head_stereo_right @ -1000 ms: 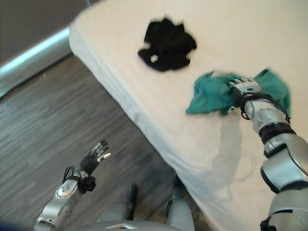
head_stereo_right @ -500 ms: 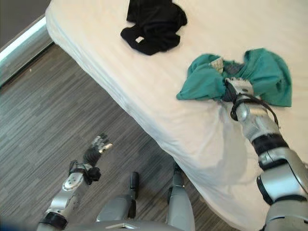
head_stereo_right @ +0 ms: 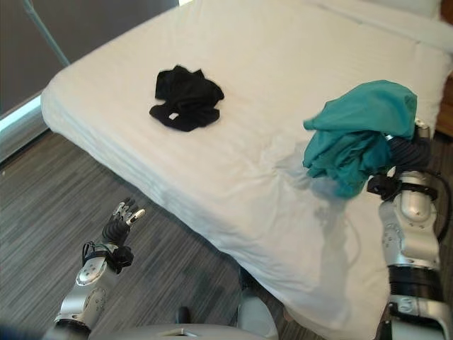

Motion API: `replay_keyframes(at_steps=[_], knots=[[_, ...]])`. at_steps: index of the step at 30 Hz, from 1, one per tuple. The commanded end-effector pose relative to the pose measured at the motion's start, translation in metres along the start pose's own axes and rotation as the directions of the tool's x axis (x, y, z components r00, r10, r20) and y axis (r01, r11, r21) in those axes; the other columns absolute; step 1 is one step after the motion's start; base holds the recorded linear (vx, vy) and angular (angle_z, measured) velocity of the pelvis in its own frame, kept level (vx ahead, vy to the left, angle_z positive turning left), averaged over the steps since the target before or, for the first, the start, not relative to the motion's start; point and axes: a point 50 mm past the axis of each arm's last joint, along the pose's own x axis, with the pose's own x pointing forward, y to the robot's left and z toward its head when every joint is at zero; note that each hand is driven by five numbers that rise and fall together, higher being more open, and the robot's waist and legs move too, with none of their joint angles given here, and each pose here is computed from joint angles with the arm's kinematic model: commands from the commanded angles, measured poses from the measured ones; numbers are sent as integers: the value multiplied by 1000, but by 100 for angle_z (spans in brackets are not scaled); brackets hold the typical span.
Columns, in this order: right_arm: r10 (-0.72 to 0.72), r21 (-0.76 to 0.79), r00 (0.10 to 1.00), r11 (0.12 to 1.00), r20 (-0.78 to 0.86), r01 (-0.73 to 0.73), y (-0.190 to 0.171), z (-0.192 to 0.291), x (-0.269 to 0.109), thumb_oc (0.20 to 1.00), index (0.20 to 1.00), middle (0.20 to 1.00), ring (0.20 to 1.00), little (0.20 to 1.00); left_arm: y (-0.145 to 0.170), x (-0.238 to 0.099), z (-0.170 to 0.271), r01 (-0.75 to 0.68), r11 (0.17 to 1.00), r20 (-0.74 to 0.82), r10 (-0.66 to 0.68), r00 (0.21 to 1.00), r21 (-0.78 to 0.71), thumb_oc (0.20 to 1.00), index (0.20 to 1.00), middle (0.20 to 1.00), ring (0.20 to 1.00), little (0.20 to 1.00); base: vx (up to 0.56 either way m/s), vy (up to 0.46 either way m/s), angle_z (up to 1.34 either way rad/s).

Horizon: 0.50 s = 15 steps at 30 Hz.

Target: Pick up bed clothes into laundry basket.

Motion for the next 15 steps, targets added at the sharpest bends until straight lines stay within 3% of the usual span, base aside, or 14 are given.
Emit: replay_keyframes(at_steps=[1,4,6,7,9,11,13,15], knots=[[17,189,999,982,43,-25,6,-1,-9,200,200,200,200,200,11,1,5,-40,999,23,40,999,4,1000,1000,1000,1000,1000,58,16,0],[3,391,989,919,-149,56,13,-50,-47,200,200,200,200,200,10,0,1,-50,999,15,50,999,-18,1000,1000,1000,1000,1000,12,3,-1],[1,428,980,900,-200,87,14,-62,-56,200,200,200,200,200,12,-1,0,-57,998,13,58,998,-24,1000,1000,1000,1000,1000,21,3,1],[0,615,963,769,-268,172,28,-87,-73,200,200,200,200,200,11,-2,-3,-66,996,6,66,998,-55,1000,1000,1000,1000,1000,9,9,4],[-9,669,944,704,-329,239,36,-105,-90,200,200,200,200,200,11,-4,-6,-74,994,2,74,997,-75,1000,1000,1000,1000,1000,29,9,0],[1,674,938,696,-345,247,39,-108,-94,200,200,200,200,200,11,-4,-8,-78,993,-4,78,997,-84,1000,1000,1000,1000,1000,13,14,-8],[47,602,951,784,-305,154,36,-97,-82,200,200,200,200,200,8,0,-2,-65,996,27,67,997,-61,1000,1000,1000,1000,1000,7,9,3],[33,602,966,788,-257,133,33,-89,-74,200,200,200,200,200,9,1,1,-67,996,39,69,997,-58,1000,1000,1000,1000,1000,0,0,0]])
